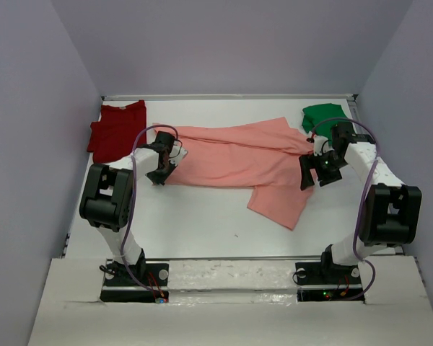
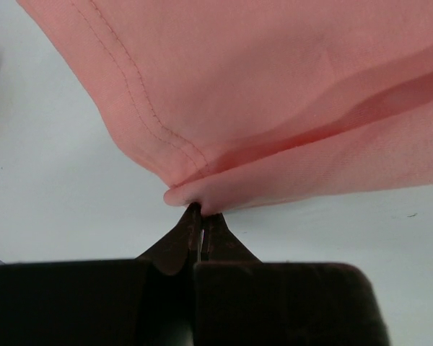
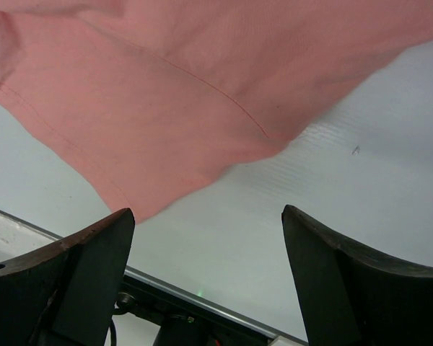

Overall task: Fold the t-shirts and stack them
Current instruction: Flatten out the tshirt

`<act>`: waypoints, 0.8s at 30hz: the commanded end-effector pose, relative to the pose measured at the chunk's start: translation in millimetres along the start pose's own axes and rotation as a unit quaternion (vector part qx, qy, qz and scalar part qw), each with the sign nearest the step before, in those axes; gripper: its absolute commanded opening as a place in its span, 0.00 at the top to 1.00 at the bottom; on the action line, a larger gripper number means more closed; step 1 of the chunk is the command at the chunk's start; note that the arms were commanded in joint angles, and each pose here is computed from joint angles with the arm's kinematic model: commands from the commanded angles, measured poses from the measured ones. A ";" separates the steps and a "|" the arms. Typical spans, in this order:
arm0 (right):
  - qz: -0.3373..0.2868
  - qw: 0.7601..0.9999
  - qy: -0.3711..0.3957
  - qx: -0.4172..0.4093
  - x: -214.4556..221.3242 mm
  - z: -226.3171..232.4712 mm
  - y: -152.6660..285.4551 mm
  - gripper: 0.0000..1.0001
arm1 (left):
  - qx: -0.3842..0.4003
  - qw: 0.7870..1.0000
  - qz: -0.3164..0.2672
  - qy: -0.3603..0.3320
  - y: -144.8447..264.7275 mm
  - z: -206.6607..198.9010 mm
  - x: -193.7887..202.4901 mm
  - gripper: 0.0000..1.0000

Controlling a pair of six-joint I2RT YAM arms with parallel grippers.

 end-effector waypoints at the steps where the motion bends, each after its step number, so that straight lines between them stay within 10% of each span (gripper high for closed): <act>1: -0.006 1.000 0.000 0.018 -2.1 -2.8 8.4 0.11 | 0.005 1.000 0.009 0.000 0.7 -0.8 5.0 1.00; 24: 0.023 0.997 -0.069 0.009 -7.3 -20.3 -35.5 0.17 | -0.013 1.000 -0.028 0.004 30.0 7.2 -5.6 1.00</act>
Point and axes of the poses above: each gripper's point midway between its finger pads, its own y axis back along the fingers, its own z axis along the line the jaws close on, x = y × z, the point moved 6 cm from there along y, back along the fingers, and after that the axes turned 12 degrees about y, right-handed, at the moved point
